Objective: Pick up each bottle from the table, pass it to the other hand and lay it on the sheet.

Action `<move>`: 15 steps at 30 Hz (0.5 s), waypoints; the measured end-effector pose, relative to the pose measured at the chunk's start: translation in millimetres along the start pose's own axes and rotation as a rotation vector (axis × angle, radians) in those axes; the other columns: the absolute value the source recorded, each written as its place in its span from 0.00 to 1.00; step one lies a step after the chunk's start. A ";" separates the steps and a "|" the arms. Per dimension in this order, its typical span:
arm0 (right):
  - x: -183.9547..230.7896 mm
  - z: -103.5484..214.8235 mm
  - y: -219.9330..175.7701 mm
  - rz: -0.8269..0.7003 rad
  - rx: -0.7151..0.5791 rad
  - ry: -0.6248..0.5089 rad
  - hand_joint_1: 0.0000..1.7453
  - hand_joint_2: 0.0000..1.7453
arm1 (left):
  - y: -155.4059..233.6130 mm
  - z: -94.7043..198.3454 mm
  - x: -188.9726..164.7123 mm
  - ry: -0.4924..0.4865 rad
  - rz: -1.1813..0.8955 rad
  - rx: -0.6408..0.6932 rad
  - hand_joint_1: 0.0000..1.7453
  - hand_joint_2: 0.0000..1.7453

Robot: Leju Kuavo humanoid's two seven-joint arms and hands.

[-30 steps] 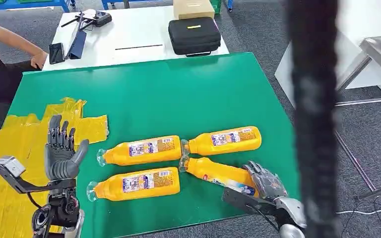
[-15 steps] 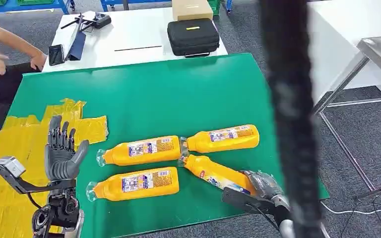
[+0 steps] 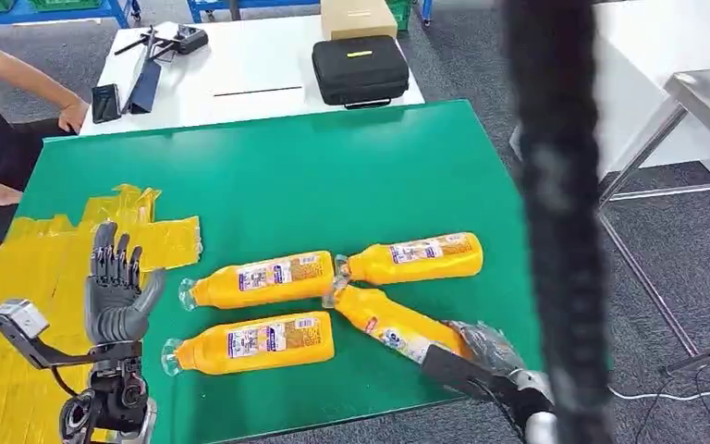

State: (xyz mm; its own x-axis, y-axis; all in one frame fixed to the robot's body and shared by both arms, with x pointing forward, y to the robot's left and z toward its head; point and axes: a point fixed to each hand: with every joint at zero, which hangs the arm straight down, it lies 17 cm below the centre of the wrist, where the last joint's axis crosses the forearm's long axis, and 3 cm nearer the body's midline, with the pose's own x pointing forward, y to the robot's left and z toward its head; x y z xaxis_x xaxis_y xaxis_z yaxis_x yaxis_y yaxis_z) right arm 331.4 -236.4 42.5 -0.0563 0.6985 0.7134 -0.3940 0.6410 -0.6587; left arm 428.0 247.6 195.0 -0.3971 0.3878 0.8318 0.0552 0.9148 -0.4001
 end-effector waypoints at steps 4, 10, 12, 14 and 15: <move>63.9 22.4 -90.6 -0.261 -0.257 -0.325 1.00 1.00 | 11.7 8.8 7.9 -0.028 0.009 0.022 0.00 1.00; 74.7 76.7 -173.5 -0.351 -0.563 -0.447 1.00 1.00 | 17.4 17.8 18.0 -0.051 0.009 0.036 0.00 1.00; 72.1 85.5 -182.2 -0.356 -0.610 -0.444 1.00 1.00 | 16.0 17.7 19.5 -0.055 0.014 0.032 0.00 1.00; 70.8 88.9 -184.5 -0.365 -0.629 -0.444 1.00 1.00 | 14.0 17.3 19.3 -0.052 0.024 0.022 0.00 1.00; 71.9 88.6 -183.3 -0.377 -0.628 -0.448 1.00 1.00 | 10.8 15.9 19.6 -0.051 0.039 0.013 0.00 1.00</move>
State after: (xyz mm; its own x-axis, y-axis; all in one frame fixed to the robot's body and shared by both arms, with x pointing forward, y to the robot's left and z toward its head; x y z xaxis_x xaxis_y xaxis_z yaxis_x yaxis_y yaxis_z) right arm 318.3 -331.8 235.7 -0.4331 0.2965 0.8512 0.1138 0.9548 -0.2747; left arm 406.2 263.3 200.8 -0.4413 0.4161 0.7950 0.0598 0.8976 -0.4367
